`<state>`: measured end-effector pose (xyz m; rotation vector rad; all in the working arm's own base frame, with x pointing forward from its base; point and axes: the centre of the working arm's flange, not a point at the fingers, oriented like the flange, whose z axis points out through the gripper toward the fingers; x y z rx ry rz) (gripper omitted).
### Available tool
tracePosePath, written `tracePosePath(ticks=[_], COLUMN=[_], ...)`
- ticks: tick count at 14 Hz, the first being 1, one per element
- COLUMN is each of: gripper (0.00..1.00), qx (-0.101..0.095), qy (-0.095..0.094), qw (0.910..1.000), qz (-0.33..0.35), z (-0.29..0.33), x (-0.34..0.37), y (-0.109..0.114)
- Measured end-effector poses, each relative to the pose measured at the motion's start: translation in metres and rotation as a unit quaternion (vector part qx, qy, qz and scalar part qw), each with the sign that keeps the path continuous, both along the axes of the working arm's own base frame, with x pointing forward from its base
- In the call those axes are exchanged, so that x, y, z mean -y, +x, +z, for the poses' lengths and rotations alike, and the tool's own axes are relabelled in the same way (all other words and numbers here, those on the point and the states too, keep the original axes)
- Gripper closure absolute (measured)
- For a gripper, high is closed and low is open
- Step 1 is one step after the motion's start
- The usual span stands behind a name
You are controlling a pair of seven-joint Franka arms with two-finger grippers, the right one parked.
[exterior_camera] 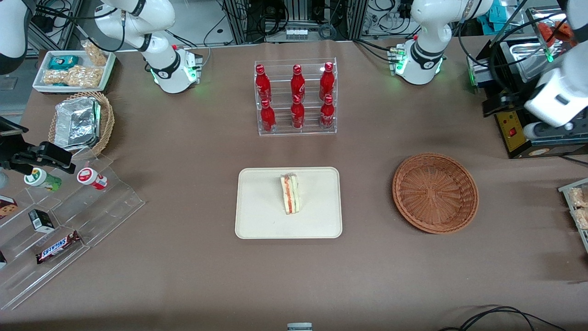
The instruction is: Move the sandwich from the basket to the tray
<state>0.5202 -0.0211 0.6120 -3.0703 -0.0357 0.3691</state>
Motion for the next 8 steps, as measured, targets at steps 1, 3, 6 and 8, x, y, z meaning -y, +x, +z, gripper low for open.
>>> tracePosePath(ticks=[1, 3, 6, 8], gripper=[0.00, 0.00, 0.00, 0.00], qx=[0.002, 0.006, 0.010, 0.011], qy=[-0.002, -0.003, -0.003, -0.002], qw=[1.0000, 0.9999, 0.9998, 0.9998], qz=[-0.008, -0.013, -0.019, -0.017], z=[0.002, 0.006, 0.009, 0.010], x=[-0.002, 0.001, 0.008, 0.010], y=[0.000, 0.000, 0.000, 0.000])
